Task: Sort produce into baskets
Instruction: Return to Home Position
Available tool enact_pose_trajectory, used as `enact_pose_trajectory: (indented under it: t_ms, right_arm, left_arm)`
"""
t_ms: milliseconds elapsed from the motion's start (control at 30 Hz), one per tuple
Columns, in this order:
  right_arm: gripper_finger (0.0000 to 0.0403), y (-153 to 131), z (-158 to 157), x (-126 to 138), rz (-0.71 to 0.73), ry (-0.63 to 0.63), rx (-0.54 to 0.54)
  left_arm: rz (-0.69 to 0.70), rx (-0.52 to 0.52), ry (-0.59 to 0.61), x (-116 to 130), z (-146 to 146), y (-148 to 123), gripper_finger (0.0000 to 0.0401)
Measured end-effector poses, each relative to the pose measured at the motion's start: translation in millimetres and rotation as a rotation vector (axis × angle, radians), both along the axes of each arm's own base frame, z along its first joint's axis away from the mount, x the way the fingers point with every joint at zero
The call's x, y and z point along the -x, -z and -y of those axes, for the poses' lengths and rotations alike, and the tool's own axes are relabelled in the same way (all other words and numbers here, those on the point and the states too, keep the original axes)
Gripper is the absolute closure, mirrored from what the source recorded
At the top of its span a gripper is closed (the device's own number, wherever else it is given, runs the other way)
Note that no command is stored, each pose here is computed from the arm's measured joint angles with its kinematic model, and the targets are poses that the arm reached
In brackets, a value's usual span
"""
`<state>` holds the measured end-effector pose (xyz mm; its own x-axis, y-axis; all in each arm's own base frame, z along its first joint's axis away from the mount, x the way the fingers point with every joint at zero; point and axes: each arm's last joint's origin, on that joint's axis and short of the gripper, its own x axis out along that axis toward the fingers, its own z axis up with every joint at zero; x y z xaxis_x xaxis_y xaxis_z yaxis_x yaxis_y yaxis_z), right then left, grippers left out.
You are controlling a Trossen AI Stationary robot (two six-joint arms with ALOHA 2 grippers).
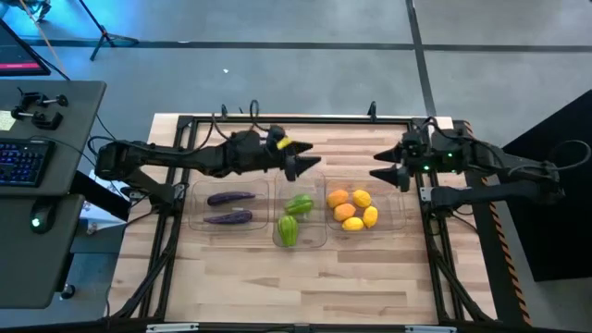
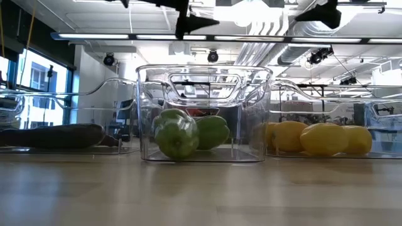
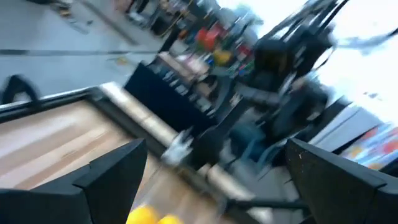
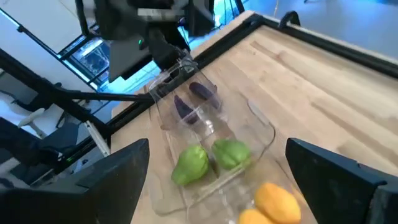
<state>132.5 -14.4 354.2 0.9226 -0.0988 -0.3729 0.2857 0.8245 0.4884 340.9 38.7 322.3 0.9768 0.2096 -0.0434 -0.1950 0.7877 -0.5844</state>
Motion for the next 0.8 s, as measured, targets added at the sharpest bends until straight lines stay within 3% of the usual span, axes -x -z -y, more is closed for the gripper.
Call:
enact_pose_trajectory:
  t_ms: [167, 367, 633, 800]
  right_arm:
    - [0.0036, -1.2, -1.9, 10.2, 0.008, -0.018, -0.022]
    - [0.0036, 3.6, -2.4, 1.5, -0.037, -0.069, -0.036]
    - [0.0036, 16.5, -1.8, -21.1, -0.142, -0.119, -0.090]
    - [0.0036, 11.1, -3.1, -30.6, -0.065, -0.183, -0.139]
  left_arm:
    - [0.151, 0.085, 0.093, 1.1, -6.8, -13.1, 0.0029]
    - [0.182, 0.142, 0.217, 12.5, 6.1, -27.9, 0.0029]
    - [0.103, -0.086, 0.130, 56.7, 36.6, -58.1, 0.0029]
    - [0.075, -0.201, 0.058, 86.2, 52.8, -52.8, 0.0029]
